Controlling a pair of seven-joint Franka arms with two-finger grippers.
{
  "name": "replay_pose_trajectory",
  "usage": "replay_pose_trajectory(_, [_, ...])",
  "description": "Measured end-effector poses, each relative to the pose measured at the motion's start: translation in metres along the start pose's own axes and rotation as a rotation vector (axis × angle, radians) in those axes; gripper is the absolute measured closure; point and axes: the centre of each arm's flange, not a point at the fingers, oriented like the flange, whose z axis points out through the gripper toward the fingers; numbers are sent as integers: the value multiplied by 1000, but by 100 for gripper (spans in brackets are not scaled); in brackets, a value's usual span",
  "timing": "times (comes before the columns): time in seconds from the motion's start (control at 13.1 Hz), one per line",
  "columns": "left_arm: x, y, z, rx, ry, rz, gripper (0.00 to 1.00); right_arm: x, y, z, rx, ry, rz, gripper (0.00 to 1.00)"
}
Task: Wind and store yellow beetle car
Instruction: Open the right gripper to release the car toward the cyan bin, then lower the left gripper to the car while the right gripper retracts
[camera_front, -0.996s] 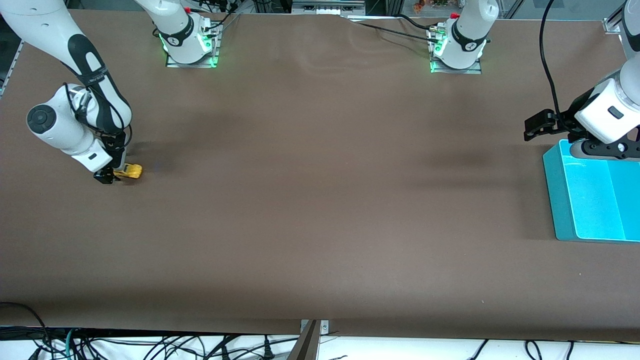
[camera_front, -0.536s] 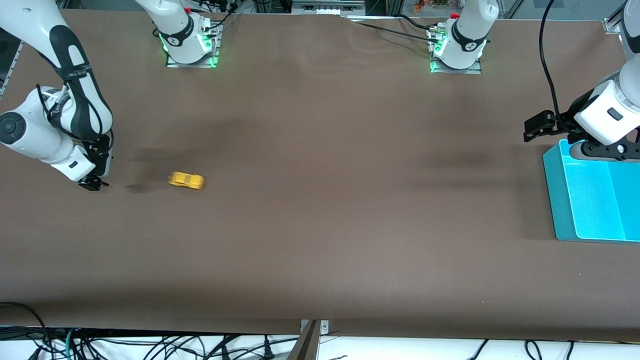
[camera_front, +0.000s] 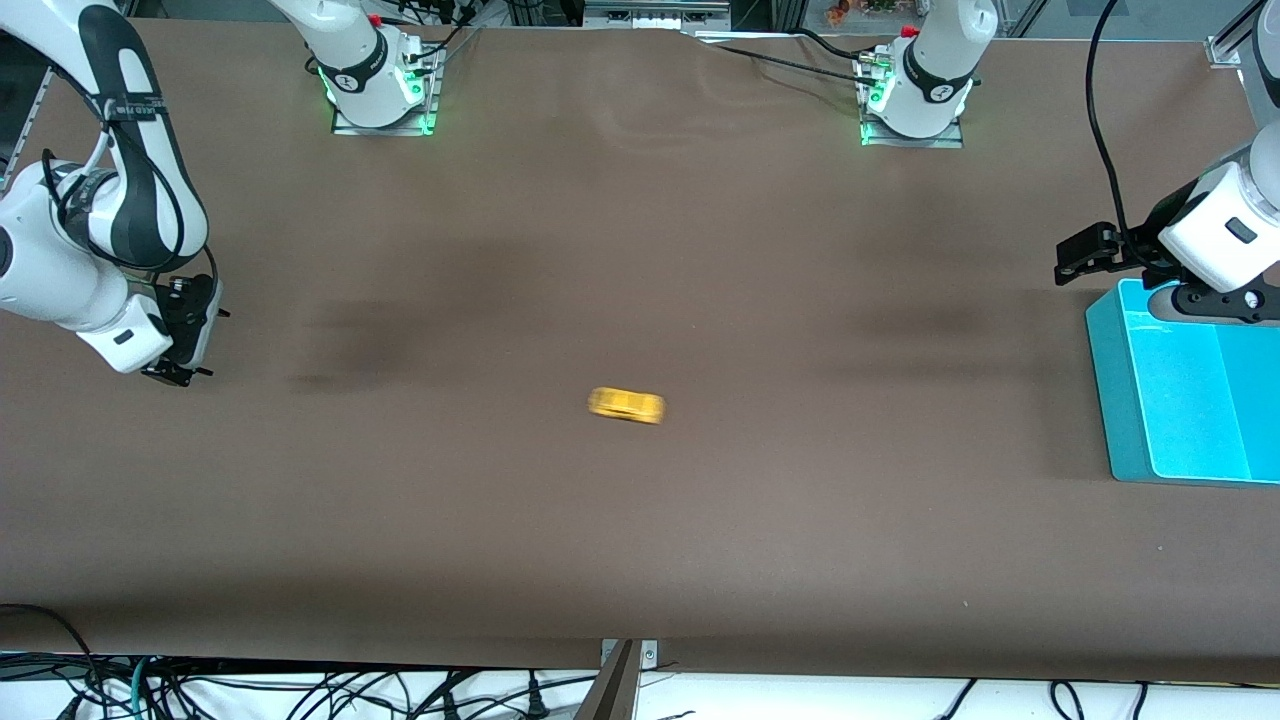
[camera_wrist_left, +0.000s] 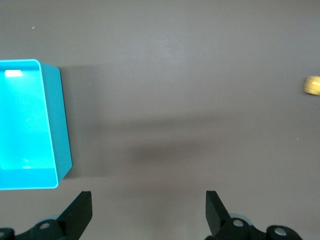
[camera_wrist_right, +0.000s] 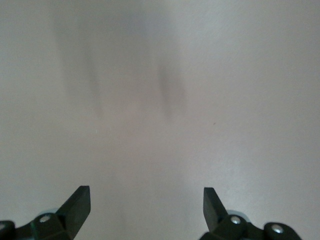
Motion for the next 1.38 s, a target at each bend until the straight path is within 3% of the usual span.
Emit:
replay_pose_trajectory(0.38, [15, -21, 32, -12, -56, 232, 0, 60, -2, -23, 31, 13, 318, 0])
replay_pose_trajectory(0.69, [29, -31, 63, -29, -105, 350, 0, 74, -11, -57, 67, -3, 599, 0])
replay_pose_trajectory(1.07, [57, -49, 117, -59, -120, 781, 0, 88, -9, -136, 86, -30, 992, 0])
replay_pose_trajectory(1.38, [90, -84, 185, -58, -86, 1062, 0, 94, -14, -200, 73, -32, 1187, 0])
